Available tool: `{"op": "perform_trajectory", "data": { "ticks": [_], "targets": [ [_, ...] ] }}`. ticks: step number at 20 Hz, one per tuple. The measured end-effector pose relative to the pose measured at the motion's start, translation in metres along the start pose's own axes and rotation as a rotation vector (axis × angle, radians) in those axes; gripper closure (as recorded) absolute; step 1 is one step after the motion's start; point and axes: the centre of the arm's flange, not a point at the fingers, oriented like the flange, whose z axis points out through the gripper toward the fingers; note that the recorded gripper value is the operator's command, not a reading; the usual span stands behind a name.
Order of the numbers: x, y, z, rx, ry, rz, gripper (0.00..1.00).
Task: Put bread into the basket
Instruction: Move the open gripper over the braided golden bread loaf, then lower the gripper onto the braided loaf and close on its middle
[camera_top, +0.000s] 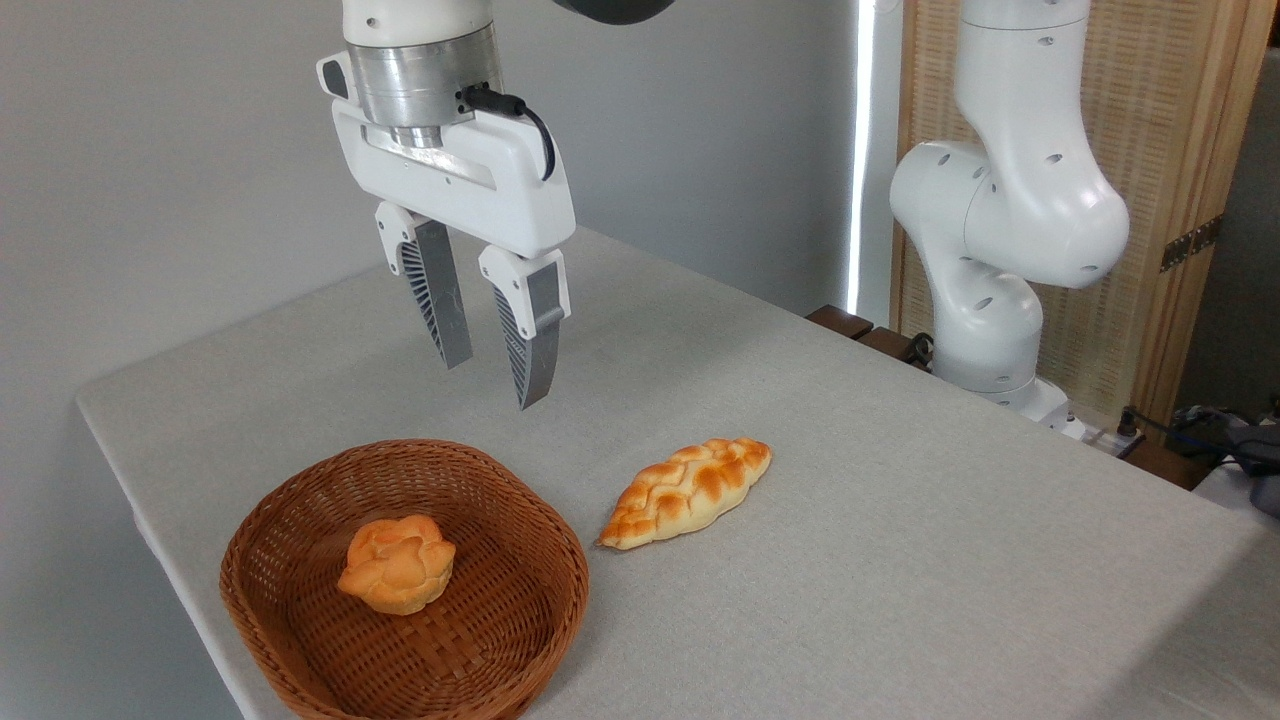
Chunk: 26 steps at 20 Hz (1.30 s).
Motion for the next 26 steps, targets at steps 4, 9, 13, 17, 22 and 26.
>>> {"op": "perform_trajectory", "data": {
  "ticks": [4, 9, 13, 17, 22, 26],
  "targets": [
    [-0.001, 0.001, 0.004, -0.004, -0.007, 0.000, 0.00],
    [-0.014, 0.008, 0.011, -0.008, -0.013, -0.001, 0.00],
    [-0.039, 0.022, 0.024, -0.008, -0.016, -0.005, 0.00],
    [-0.069, 0.038, 0.043, -0.001, -0.008, 0.052, 0.00],
    [-0.107, 0.040, 0.072, -0.028, -0.025, 0.170, 0.00],
    [-0.120, 0.038, 0.102, -0.053, -0.048, 0.190, 0.00]
  ]
}}
